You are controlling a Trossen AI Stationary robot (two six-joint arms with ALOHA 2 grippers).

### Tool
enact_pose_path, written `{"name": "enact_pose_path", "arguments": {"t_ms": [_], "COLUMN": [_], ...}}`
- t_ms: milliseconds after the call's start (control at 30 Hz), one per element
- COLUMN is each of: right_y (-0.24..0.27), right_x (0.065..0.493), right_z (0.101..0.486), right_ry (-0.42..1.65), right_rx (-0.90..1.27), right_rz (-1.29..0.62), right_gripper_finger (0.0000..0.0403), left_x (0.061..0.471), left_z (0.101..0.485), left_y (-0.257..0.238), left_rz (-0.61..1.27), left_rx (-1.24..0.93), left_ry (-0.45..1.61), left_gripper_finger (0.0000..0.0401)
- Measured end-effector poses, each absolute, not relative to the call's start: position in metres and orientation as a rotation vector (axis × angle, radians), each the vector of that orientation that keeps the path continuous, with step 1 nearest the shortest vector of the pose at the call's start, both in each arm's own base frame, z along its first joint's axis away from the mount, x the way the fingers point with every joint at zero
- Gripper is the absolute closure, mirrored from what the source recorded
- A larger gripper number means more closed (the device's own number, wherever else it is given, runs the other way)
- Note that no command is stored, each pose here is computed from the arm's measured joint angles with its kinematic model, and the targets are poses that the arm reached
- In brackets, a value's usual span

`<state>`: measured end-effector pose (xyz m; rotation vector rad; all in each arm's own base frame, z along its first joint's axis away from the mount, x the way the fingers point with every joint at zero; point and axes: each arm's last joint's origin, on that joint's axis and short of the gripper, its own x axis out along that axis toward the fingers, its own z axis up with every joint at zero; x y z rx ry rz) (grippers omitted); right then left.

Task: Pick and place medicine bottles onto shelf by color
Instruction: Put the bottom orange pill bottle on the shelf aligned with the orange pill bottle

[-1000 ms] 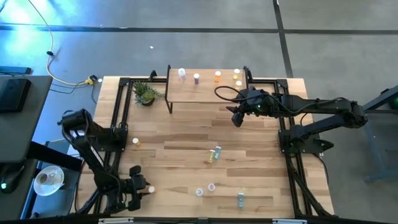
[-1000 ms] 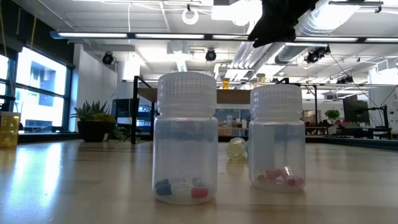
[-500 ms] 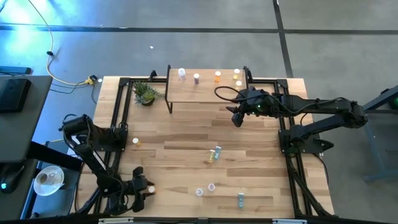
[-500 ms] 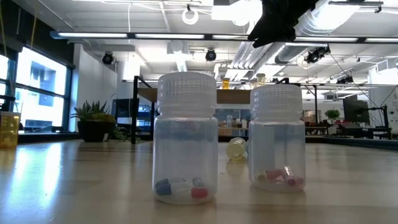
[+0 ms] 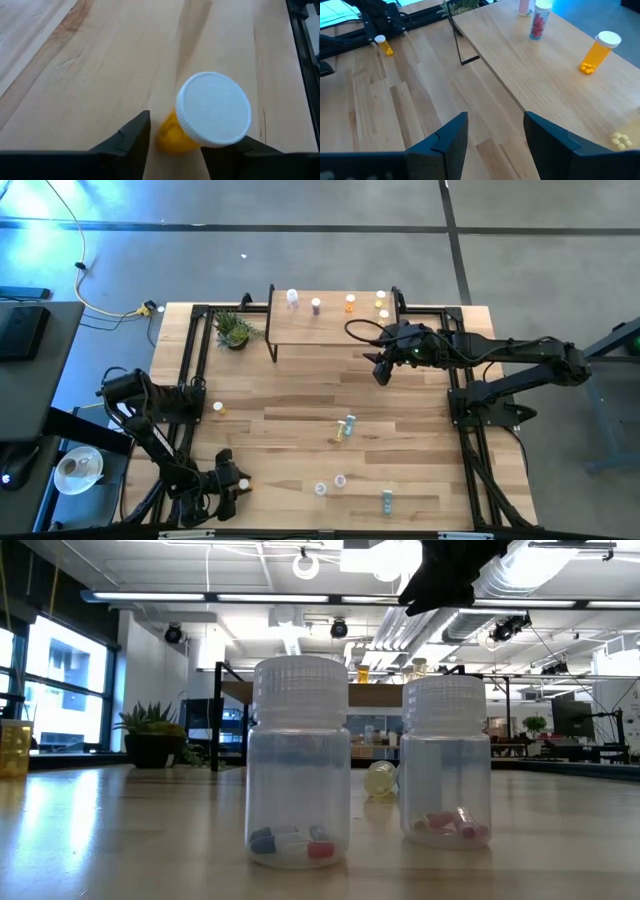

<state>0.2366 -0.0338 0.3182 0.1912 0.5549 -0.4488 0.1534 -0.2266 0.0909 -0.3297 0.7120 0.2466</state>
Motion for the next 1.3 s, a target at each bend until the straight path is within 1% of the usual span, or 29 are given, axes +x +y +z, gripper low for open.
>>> {"name": "enact_pose_path", "arguments": {"t_ms": [167,300,467,533,733,933,1100,1300], "right_y": [-0.034,-0.034,-0.034,-0.033,-0.028,-0.028,-0.027,-0.026], "right_x": [0.237,0.237,0.238,0.24,0.244,0.244,0.244,0.244], "right_z": [0.318,0.318,0.32,0.322,0.327,0.327,0.327,0.327], "right_ry": [0.555,0.555,0.529,0.51,0.475,0.476,0.48,0.486], "right_rx": [0.192,0.191,0.196,0.2,0.183,0.187,0.18,0.132], "right_rz": [-0.448,-0.448,-0.44,-0.393,-0.209,-0.192,-0.167,-0.122], "right_gripper_finger": [0.0219,0.0219,0.0219,0.0219,0.0219,0.0219,0.0219,0.0219], "left_x": [0.153,0.155,0.162,0.167,0.195,0.222,0.24,0.258], "left_z": [0.091,0.091,0.096,0.1,0.118,0.138,0.155,0.174], "left_y": [-0.227,-0.226,-0.221,-0.216,-0.185,-0.151,-0.119,-0.083], "left_rz": [0.246,0.249,0.244,0.239,0.254,0.2,0.174,0.128], "left_rx": [-0.332,-0.341,-0.335,-0.305,-0.253,-0.201,-0.174,-0.152], "left_ry": [0.715,0.713,0.737,0.757,0.821,0.85,0.824,0.738], "left_gripper_finger": [0.0295,0.0312,0.0306,0.0303,0.0304,0.0304,0.0304,0.0304]}}
